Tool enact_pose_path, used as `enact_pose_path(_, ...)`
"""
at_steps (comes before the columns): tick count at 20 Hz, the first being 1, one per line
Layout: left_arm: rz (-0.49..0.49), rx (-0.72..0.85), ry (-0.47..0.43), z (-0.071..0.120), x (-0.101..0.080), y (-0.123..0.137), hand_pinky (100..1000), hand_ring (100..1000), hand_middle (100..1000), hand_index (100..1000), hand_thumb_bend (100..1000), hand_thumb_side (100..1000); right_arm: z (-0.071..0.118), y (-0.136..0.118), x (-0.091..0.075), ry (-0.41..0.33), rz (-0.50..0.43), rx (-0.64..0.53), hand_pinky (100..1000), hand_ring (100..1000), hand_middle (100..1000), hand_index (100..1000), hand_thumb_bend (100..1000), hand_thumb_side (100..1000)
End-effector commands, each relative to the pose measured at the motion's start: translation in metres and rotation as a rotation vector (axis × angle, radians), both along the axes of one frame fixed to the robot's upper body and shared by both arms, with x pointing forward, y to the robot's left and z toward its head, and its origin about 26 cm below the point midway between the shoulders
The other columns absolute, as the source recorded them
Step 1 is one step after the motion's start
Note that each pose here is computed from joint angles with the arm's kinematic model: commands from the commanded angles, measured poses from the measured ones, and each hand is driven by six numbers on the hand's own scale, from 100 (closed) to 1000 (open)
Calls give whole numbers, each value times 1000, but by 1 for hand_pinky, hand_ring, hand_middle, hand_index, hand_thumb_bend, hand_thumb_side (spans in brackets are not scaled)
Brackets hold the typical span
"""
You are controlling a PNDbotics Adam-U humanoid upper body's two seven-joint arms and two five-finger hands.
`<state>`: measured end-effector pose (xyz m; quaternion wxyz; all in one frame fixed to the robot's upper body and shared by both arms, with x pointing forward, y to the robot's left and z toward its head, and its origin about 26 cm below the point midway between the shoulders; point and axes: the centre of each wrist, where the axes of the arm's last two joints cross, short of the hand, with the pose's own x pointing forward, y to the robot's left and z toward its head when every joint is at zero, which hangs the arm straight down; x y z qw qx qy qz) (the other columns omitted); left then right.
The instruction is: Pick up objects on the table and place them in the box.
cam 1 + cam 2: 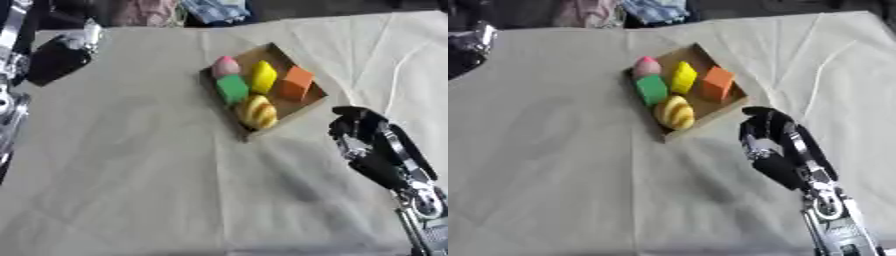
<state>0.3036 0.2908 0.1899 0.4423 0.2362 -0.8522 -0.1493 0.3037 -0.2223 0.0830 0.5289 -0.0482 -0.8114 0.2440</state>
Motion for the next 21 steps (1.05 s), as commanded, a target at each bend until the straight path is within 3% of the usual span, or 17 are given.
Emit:
enact_pose_path(1,41,-88,3,-10,-7,2,661,619,650,782,104,436,9,-6,3,-36,-27,-9,636,621,579,794,100,484)
enact_pose_path(12,74,-232,189,-73,-14,-4,650,602,643,791,100,521,19,-14,9,-83,-101,4,636,623,585,803,100,463)
enact_pose_path(21,24,-242,241,-85,-12,-11,651,606,645,793,100,544,17,-16,9,-81,-138,21,637,626,594,820,100,475)
